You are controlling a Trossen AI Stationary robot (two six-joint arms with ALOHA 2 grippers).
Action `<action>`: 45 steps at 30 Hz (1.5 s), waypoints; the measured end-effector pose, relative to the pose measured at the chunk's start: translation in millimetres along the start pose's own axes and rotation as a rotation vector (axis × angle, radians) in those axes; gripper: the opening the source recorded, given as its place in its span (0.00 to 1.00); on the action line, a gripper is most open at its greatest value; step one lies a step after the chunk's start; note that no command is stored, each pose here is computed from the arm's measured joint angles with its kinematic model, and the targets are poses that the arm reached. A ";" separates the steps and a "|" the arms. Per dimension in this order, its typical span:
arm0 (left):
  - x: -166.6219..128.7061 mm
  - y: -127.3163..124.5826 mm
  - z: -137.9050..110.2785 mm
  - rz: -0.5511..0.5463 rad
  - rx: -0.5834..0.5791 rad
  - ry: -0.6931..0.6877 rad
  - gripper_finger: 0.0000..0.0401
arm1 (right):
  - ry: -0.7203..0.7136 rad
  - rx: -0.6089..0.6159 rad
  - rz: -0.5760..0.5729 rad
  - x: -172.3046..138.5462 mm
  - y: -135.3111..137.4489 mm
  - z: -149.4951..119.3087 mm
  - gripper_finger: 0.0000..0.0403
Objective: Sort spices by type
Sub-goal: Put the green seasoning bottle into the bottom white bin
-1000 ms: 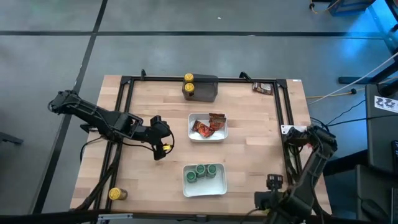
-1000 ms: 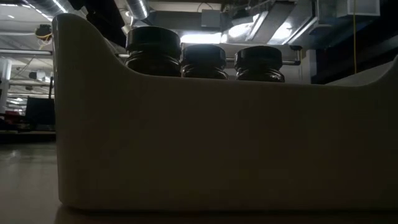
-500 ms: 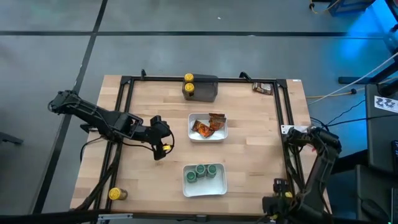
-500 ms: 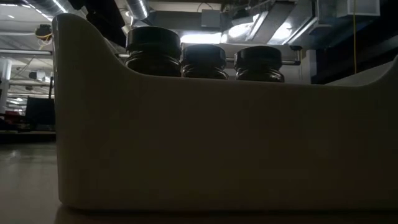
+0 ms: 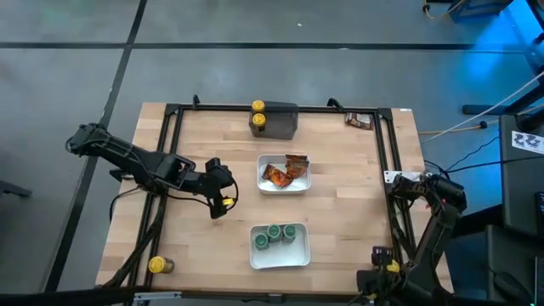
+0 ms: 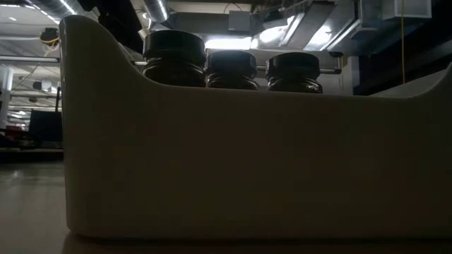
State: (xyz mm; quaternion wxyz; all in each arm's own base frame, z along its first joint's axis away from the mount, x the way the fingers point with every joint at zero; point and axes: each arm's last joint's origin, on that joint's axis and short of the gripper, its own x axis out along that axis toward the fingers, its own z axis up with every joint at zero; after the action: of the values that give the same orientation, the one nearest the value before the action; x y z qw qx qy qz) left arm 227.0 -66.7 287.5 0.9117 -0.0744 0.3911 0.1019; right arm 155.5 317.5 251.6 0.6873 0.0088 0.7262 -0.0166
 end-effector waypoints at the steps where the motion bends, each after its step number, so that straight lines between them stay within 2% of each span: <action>1: 0.0 0.0 0.0 0.000 0.000 0.000 0.70 | 0.003 -0.003 -0.005 2.1 -0.1 -1.2 0.91; 7: 0.0 0.0 0.0 0.000 0.000 0.000 0.70 | 0.045 -0.026 0.026 21.3 3.3 -8.2 0.91; 13: 0.1 -0.1 0.2 0.000 -0.001 -0.003 0.70 | 0.051 -0.032 -0.008 37.0 -0.8 -10.9 0.91; 18: 0.1 0.1 0.4 0.004 -0.001 -0.005 0.70 | 0.058 -0.085 -0.021 41.7 -3.1 -11.2 0.90; 25: 0.1 0.3 0.6 0.011 -0.002 -0.009 0.70 | 0.017 -0.132 -0.040 42.0 -3.6 -10.0 0.79; 38: 0.0 0.8 0.9 0.030 -0.002 -0.020 0.70 | 0.012 -0.115 -0.039 41.2 -5.9 -4.2 0.52; 45: 0.1 0.7 1.0 0.030 -0.002 -0.021 0.70 | 0.019 -0.023 -0.039 39.2 -16.6 16.9 0.54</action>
State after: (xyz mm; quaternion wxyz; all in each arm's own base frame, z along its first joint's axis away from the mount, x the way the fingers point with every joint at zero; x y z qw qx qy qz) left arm 227.6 -65.8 288.1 0.9140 -0.0684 0.3826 0.1167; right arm 169.5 299.9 211.7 0.6799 -0.0130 0.7329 -0.0217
